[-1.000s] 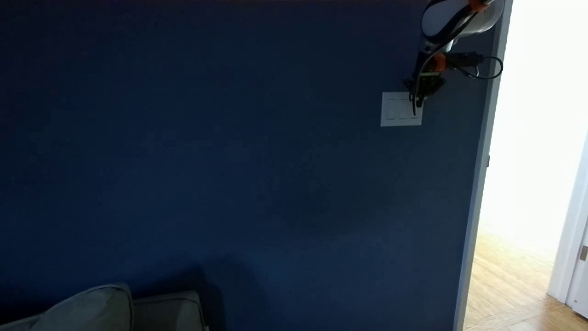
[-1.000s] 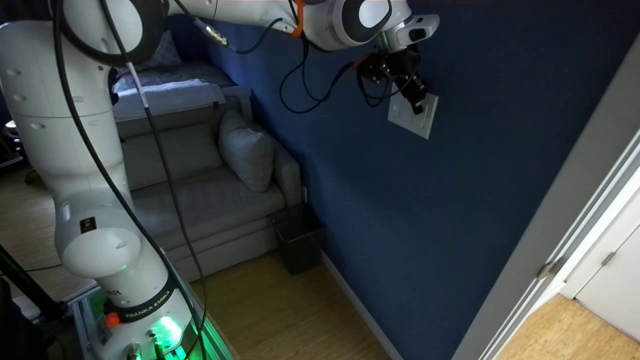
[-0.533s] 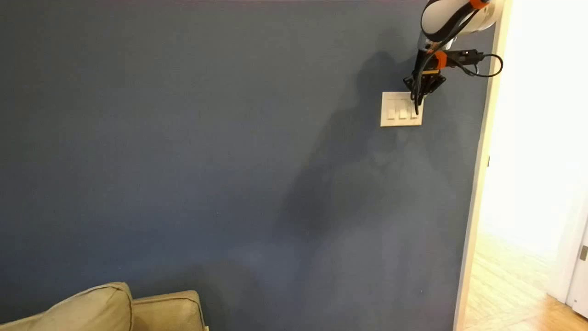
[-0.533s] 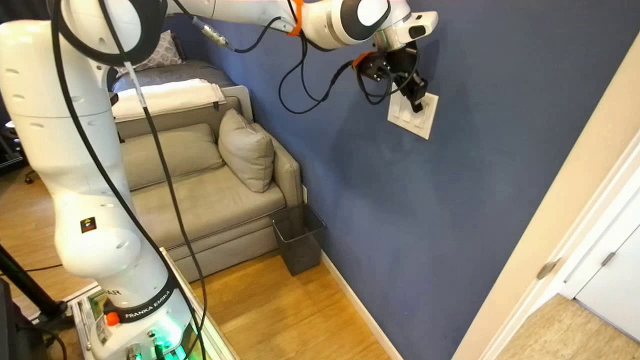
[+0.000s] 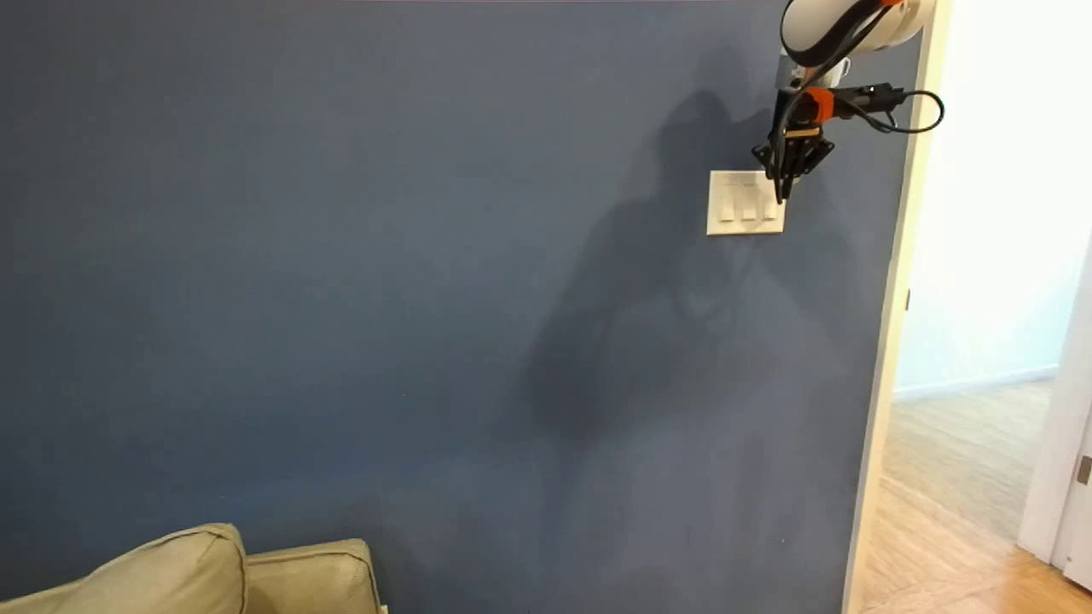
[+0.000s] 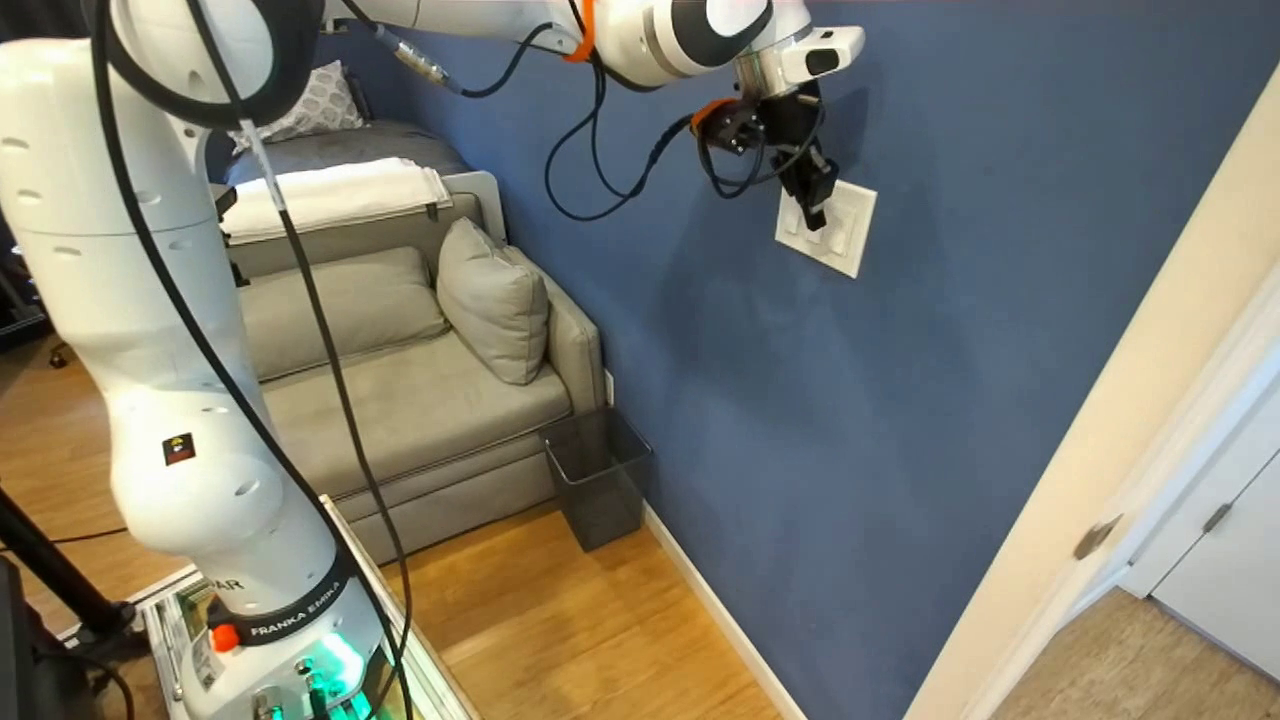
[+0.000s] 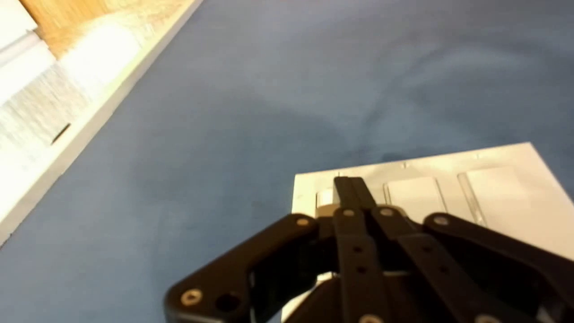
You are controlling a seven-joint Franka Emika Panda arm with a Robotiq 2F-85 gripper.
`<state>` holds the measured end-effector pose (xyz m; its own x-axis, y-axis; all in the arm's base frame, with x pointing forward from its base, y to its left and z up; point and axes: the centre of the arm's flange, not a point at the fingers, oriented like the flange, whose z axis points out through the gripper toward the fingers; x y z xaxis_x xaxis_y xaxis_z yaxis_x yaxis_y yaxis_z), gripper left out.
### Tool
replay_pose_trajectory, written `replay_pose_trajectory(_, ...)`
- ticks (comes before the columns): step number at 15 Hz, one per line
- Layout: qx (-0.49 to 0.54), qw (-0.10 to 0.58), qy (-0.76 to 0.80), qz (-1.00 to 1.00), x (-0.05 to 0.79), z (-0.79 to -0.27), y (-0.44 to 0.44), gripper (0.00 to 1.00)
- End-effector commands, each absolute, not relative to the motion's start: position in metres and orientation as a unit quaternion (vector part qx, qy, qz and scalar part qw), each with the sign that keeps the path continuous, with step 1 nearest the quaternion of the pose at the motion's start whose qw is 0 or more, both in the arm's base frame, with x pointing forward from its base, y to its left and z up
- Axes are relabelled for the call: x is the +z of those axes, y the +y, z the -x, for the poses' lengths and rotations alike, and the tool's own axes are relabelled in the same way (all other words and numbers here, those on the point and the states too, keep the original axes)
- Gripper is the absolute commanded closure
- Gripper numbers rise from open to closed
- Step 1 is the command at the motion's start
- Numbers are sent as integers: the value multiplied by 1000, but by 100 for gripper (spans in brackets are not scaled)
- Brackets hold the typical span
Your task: Turn all three light switches on
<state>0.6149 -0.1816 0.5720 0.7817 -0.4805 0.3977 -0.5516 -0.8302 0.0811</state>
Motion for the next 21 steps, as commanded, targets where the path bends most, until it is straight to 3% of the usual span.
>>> replay_pose_trajectory(1, 117, 93, -288, -946, 597, -588, -152, 74)
replay_pose_trajectory(3, 74, 76, -279, -954, 607, -570, -132, 68)
replay_pose_trajectory(13, 12, 2, -174, -985, 674, -495, -38, 1)
replay_pose_trajectory(21, 20, -24, -149, -988, 713, -448, -12, 0)
